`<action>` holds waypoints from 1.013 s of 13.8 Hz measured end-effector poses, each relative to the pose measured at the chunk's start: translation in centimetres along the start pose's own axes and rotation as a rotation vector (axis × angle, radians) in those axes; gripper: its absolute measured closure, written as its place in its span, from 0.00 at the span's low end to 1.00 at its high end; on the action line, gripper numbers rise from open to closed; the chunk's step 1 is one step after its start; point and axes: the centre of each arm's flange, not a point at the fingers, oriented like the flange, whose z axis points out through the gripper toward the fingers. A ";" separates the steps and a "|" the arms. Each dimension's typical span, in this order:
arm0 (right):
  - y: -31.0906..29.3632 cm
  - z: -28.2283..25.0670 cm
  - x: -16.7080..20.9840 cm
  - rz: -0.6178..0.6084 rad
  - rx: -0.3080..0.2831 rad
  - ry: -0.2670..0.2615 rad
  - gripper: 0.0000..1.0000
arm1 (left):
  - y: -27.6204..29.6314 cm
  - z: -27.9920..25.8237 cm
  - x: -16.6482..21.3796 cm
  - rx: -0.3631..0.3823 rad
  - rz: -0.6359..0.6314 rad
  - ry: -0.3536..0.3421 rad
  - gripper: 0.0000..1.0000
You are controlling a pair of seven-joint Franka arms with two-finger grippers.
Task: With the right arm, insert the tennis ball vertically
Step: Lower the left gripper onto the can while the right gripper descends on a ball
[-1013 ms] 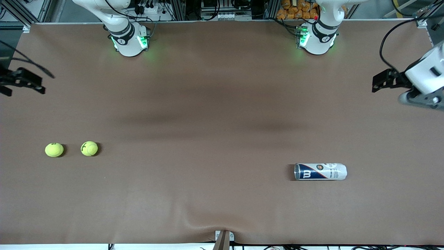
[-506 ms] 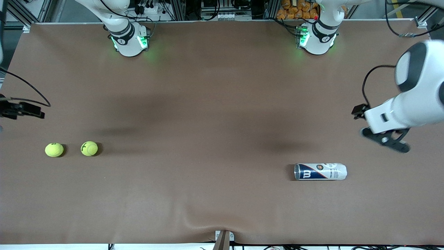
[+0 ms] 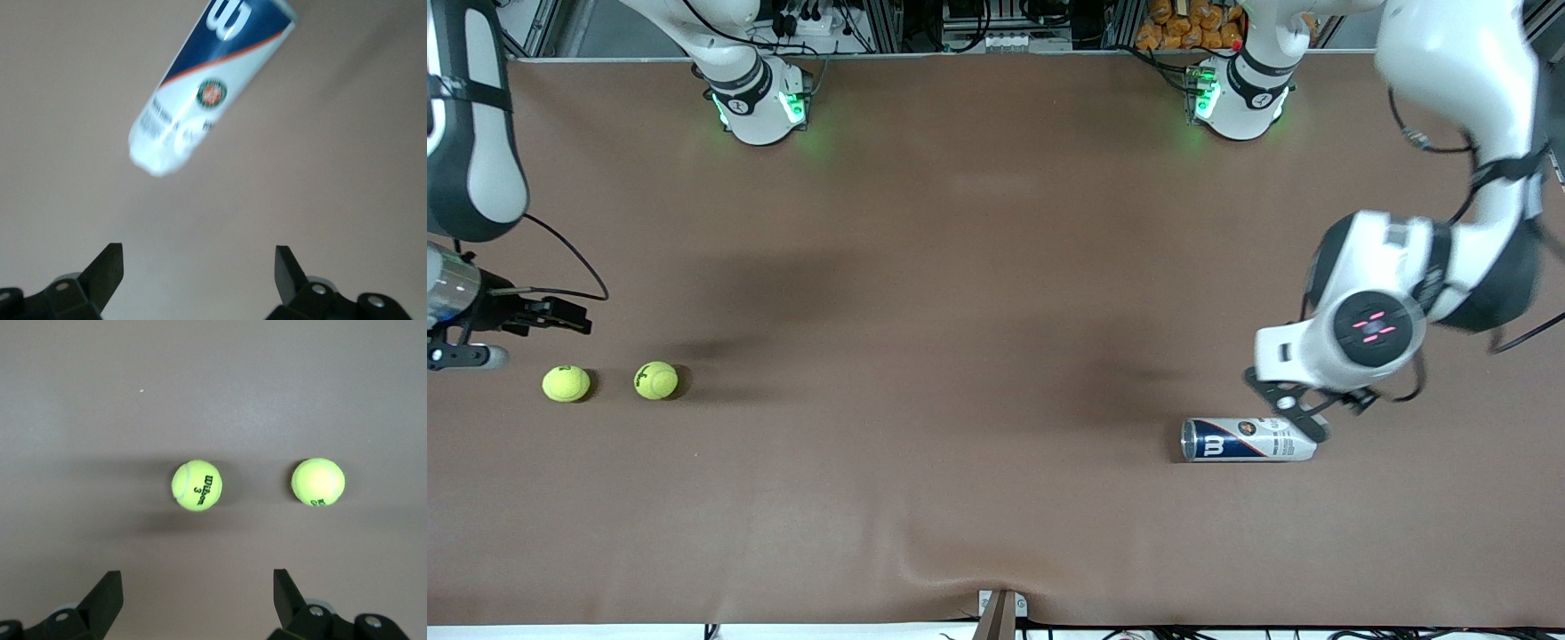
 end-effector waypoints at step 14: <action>-1.4 18.1 -2.5 -0.004 -0.026 0.239 0.00 | 1.8 12.8 7.6 0.135 0.374 0.066 0.00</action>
